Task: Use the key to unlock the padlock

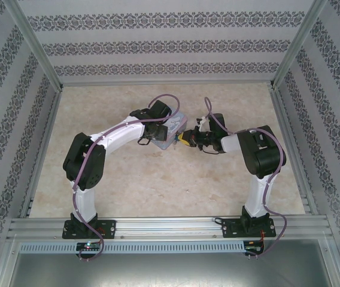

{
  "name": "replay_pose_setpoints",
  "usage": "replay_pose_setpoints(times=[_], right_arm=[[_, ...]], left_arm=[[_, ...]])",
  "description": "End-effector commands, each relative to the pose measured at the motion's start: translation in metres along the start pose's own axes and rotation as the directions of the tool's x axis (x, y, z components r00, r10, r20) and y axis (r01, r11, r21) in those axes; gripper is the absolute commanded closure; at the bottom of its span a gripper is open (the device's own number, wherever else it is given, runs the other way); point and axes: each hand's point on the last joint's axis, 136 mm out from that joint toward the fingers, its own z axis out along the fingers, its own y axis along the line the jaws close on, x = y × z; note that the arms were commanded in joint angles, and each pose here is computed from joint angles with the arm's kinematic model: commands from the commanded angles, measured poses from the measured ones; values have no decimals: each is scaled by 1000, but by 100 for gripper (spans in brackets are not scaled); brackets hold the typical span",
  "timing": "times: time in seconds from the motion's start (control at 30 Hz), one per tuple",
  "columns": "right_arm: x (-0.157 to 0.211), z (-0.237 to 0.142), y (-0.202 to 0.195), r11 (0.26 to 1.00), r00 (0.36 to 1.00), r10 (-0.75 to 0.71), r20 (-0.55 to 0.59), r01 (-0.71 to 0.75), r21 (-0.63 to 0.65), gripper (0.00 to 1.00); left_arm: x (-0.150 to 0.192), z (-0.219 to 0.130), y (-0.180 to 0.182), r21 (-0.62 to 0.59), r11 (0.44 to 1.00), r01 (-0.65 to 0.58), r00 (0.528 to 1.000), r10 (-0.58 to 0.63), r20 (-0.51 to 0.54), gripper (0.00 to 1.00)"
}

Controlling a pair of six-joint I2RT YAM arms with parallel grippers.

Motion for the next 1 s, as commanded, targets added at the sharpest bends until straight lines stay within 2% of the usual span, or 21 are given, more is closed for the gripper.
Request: replay_pose_setpoints(times=[0.0,0.17,0.37,0.53,0.67,0.97], right_arm=[[-25,-13,17,999,997,-43,67,44,-6,100],[-36,-21,3,999,997,-31,73,30,21,100],[-29,-30,-16,983,997,-76,7,74,167,100],[-29,-35,-28,965,997,-78,1,75,250,100],[-30,-37,-36,959,998,-68,10,62,276,100],[-44,-40,-28,962,997,-68,42,54,268,100]], left_arm=[[56,31,25,-87,992,-86,975,66,-211,34],[58,35,23,-79,993,-87,973,67,-221,35],[60,37,21,-72,994,-86,971,67,-230,35],[60,39,20,-69,994,-86,970,68,-232,36],[62,41,20,-68,994,-86,969,67,-238,36],[64,45,19,-65,994,-86,966,68,-249,37]])
